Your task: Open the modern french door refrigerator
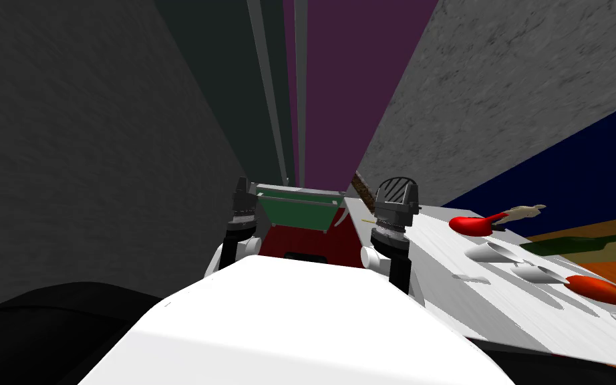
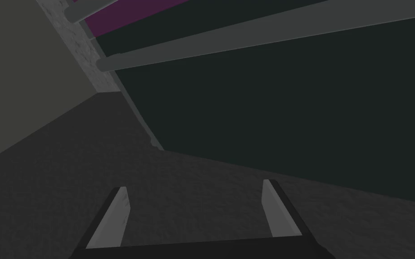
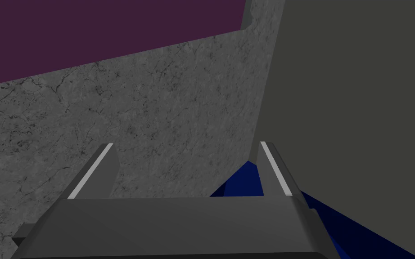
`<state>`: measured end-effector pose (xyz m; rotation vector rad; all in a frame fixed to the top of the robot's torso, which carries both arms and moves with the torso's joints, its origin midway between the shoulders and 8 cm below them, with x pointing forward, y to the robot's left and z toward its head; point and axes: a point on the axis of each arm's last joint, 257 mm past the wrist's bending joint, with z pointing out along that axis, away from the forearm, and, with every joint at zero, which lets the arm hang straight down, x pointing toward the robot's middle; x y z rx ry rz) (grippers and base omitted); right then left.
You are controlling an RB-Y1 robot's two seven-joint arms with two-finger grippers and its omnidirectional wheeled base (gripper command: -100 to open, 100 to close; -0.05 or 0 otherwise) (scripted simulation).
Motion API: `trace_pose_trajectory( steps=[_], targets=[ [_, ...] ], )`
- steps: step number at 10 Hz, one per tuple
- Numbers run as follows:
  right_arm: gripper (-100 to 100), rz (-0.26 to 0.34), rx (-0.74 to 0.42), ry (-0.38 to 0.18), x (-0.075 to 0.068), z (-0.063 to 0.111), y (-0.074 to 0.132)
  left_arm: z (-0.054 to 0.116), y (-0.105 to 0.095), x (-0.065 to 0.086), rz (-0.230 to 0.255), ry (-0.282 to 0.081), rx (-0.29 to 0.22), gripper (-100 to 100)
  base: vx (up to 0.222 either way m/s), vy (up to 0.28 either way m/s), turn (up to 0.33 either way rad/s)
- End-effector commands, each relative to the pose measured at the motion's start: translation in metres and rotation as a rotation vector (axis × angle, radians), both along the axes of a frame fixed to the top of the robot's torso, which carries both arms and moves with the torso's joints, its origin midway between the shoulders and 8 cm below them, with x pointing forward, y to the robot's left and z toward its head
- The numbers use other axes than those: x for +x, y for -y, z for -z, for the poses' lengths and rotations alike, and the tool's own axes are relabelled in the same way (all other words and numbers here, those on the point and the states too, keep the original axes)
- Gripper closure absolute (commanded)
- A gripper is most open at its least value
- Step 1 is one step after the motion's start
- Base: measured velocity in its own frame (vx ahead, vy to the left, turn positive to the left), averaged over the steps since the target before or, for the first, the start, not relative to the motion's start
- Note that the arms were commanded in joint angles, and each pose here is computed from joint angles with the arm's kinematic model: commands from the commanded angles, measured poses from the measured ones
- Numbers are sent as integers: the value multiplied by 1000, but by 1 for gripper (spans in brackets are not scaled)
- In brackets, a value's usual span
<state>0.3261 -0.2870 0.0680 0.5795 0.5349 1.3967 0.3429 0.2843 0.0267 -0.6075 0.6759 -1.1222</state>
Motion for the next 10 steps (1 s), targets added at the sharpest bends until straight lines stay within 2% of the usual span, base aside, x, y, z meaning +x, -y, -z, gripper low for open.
trace_pose_trajectory(
  steps=[1,9,10],
  targets=[
    [0,0,0,0,0,0,0,0,0,0,0,0,0,0,0,0,0],
    [0,0,0,0,0,0,0,0,0,0,0,0,0,0,0,0,0],
    [0,0,0,0,0,0,0,4,4,2,16,-8,31,-100,17,1,-6]
  ],
)
